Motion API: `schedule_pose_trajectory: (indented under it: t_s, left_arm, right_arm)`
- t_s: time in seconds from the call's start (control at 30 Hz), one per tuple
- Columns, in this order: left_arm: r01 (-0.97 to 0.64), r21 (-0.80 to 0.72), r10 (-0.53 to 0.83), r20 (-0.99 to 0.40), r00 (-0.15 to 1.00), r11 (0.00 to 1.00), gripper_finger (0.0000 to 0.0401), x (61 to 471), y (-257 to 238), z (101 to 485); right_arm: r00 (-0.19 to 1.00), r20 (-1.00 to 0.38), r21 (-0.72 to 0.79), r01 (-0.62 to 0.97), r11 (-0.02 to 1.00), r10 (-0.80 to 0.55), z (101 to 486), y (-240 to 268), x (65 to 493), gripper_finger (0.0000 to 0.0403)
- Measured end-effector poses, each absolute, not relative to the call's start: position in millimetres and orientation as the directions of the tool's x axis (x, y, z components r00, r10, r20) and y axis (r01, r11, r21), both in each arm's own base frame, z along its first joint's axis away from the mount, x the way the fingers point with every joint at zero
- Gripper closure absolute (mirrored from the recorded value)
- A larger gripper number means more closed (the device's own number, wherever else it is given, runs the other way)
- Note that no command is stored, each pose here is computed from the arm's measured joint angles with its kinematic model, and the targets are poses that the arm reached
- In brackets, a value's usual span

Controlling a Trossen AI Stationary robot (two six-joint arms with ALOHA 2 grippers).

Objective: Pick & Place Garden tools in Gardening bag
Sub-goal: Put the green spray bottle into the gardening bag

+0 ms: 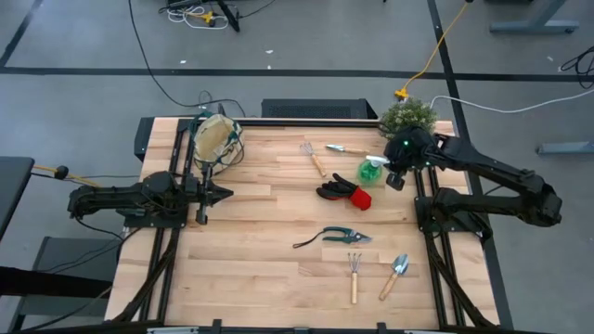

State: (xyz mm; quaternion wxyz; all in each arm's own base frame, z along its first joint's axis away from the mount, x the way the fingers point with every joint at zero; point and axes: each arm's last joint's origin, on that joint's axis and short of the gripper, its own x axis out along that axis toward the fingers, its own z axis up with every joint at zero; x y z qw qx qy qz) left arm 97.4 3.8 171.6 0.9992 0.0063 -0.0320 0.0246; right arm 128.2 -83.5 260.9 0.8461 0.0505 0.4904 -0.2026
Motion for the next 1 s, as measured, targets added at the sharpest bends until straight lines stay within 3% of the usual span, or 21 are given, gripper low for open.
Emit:
schedule_pose_trajectory:
  t_s: [0.23, 0.6, 1.0]
  left_arm:
    - [-0.05, 0.011, 0.049, 0.063, 0.997, 0.999, 0.038, 97, 4, 171]
    - [-0.05, 0.011, 0.049, 0.063, 0.997, 0.999, 0.038, 97, 4, 171]
    - [-0.05, 0.011, 0.049, 0.064, 0.997, 0.999, 0.038, 97, 4, 172]
  right_arm:
    - [0.491, -0.807, -0.126, 0.399, 0.908, -0.328, 303, -83, 127, 0.0348]
    - [0.478, -0.82, -0.114, 0.402, 0.908, -0.315, 361, -85, 131, 0.035]
    - [0.526, -0.817, -0.079, 0.303, 0.95, -0.235, 379, -83, 154, 0.0348]
